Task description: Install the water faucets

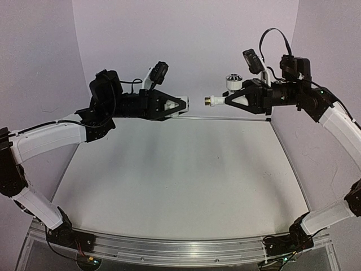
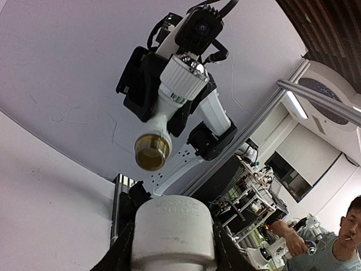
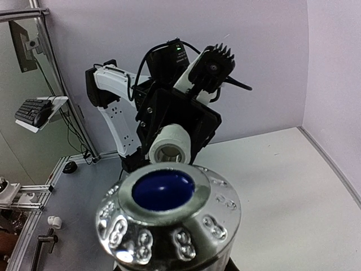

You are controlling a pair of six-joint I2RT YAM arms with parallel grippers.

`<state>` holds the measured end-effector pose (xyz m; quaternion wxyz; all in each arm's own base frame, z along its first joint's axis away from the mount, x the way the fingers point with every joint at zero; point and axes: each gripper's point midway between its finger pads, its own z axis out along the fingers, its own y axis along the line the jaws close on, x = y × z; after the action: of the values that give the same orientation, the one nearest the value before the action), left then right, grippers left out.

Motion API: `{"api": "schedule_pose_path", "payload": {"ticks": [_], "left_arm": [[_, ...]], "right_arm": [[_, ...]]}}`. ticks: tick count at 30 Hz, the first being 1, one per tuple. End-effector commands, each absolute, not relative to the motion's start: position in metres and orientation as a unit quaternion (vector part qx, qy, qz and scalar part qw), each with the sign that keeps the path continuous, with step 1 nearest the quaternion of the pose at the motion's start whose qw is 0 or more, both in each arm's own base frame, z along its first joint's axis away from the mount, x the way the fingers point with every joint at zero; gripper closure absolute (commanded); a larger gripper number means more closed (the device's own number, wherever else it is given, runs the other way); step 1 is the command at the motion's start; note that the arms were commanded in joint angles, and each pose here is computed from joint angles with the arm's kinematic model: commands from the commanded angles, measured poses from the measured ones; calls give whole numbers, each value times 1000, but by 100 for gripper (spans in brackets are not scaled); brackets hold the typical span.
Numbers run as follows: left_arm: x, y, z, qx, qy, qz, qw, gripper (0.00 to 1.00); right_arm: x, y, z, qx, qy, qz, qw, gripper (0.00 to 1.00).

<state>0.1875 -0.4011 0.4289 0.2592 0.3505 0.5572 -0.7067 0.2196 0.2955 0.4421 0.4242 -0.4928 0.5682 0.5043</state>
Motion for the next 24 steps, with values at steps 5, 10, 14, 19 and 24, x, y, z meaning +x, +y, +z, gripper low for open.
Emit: {"api": "schedule_pose_path", "payload": {"ticks": [5, 10, 14, 19, 24], "left_arm": [[179, -395, 447, 347, 525, -737, 247, 100], [178, -394, 448, 333, 519, -752, 233, 100], [177, -396, 447, 329, 519, -757, 224, 100], [169, -399, 449, 335, 512, -762, 213, 100], [157, -401, 451, 349, 505, -765, 197, 100]], "right_arm": [[196, 311, 474, -525, 517, 517, 437, 100], [189, 321, 473, -537, 509, 507, 441, 100], [186, 328, 472, -547, 505, 496, 447, 100], [186, 339, 466, -558, 503, 482, 450, 100], [190, 342, 458, -570, 505, 459, 458, 100]]}}
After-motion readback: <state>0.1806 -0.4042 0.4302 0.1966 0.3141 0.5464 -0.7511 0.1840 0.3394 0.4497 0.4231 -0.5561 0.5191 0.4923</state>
